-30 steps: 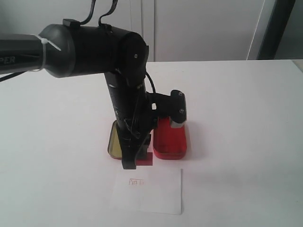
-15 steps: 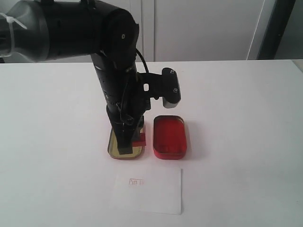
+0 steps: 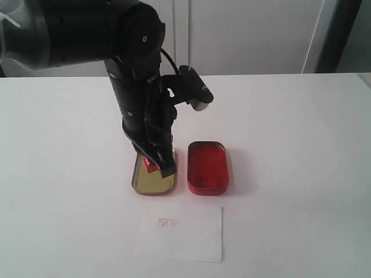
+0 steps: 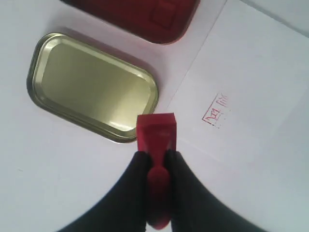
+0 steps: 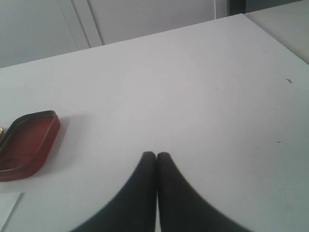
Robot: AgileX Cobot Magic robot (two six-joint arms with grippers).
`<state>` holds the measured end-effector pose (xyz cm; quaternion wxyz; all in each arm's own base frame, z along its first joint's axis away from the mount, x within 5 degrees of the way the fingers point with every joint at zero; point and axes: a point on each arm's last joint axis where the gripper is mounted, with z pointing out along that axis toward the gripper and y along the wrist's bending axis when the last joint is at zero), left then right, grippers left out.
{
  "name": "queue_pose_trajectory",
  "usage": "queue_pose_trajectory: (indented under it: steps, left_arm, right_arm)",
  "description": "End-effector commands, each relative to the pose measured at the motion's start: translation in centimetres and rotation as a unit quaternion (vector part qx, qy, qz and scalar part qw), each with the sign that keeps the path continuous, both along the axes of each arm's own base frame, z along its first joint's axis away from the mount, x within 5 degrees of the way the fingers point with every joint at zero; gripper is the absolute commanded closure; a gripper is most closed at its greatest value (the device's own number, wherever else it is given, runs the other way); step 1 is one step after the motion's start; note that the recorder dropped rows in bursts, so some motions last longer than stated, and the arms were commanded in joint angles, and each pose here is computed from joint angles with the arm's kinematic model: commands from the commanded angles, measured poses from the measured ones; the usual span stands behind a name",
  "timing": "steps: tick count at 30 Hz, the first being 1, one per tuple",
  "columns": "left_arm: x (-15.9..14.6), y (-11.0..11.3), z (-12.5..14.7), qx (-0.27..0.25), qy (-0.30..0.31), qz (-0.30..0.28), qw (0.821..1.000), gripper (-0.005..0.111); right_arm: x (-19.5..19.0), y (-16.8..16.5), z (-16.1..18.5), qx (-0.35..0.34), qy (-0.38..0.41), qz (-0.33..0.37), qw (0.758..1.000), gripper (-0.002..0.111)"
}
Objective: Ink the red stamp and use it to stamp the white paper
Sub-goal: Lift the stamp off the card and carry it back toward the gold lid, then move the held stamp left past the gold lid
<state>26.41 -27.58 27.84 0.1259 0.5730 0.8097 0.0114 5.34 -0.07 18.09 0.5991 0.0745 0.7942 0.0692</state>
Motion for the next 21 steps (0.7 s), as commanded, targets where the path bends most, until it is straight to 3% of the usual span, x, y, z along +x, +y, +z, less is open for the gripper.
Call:
queue_pose_trajectory:
  steps: [1,9,21]
  left_arm:
    - [0.3,0.8,0.6,-0.009,0.007,0.058,0.998,0.107]
    - [3.0,3.8,0.6,-0.025,0.018,0.161,0.986,0.107]
    - [5.8,7.7,0.6,-0.034,0.02,0.255,0.966,0.107]
  right_arm:
    - [0.0,0.0,0.1,0.0,-0.008,0.002,1.0,0.108]
    - [0.0,0.0,0.1,0.0,-0.008,0.002,1.0,0.108]
    - [0.0,0.0,0.1,0.0,-0.008,0.002,1.0,0.108]
